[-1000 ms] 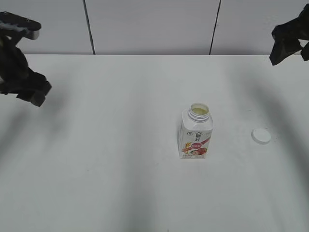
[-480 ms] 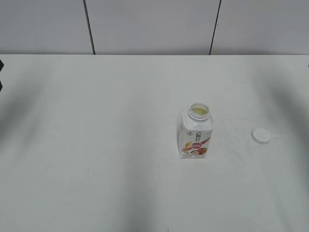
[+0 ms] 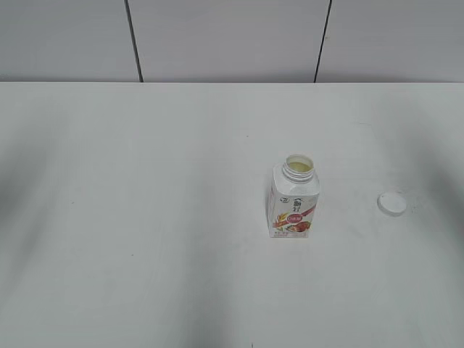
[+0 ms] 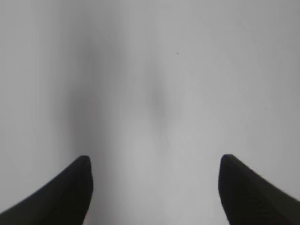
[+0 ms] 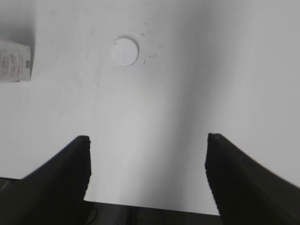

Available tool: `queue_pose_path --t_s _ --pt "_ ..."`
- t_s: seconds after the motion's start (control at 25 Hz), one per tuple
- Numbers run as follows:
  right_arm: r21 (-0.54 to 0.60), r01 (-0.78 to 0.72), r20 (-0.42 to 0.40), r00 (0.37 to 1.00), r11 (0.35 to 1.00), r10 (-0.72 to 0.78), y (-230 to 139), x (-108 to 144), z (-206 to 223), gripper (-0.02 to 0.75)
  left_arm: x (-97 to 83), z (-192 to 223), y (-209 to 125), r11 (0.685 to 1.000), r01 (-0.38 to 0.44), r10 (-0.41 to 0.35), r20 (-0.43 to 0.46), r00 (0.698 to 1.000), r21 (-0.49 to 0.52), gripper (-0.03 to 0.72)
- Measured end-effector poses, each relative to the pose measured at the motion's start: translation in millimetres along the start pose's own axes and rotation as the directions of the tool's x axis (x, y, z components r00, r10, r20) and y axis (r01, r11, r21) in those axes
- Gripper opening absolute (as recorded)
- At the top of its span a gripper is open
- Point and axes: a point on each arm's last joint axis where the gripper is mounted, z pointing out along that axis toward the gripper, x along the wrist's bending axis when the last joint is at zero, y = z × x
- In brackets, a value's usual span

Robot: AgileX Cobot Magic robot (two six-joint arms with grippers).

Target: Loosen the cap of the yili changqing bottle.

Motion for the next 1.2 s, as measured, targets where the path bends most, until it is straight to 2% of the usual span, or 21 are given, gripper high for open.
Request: queue_pose_path --t_s 0.24,0.44,0.8,0.96,1.08,1.2 --pt "-0.028 0.009 0.007 1.0 1.0 -0.009 -50.0 14.7 -16.7 0.594 -2.5 -28.9 -52.8 0.996 0.007 -0.008 -0.002 1.0 -0.093 0.512" --pt "-0.059 0.011 0.015 1.0 0.998 -0.01 -82.3 22.7 -19.1 0.594 -6.0 -54.7 -94.1 0.972 0.024 -0.022 0.012 1.0 -0.234 0.512" --pt "-0.087 0.008 0.013 1.0 0.996 -0.007 -139.0 36.3 -13.7 0.594 -10.1 -61.9 -145.8 0.952 0.033 -0.028 0.02 0.999 -0.305 0.512" --pt "-0.157 0.005 0.028 1.0 0.988 -0.001 -166.8 43.8 -18.7 0.594 -11.9 -58.3 -167.4 0.934 0.035 -0.029 0.02 0.999 -0.354 0.512" --pt "-0.188 0.005 0.034 0.999 0.982 0.002 -182.3 47.3 -17.3 0.594 -13.0 -57.7 -181.6 0.908 0.037 -0.032 0.019 0.999 -0.418 0.512" --pt "-0.219 0.009 0.041 0.999 0.976 0.0 -195.2 50.1 -15.8 0.594 -14.4 -61.2 -191.0 0.861 0.043 -0.034 0.027 0.999 -0.507 0.512"
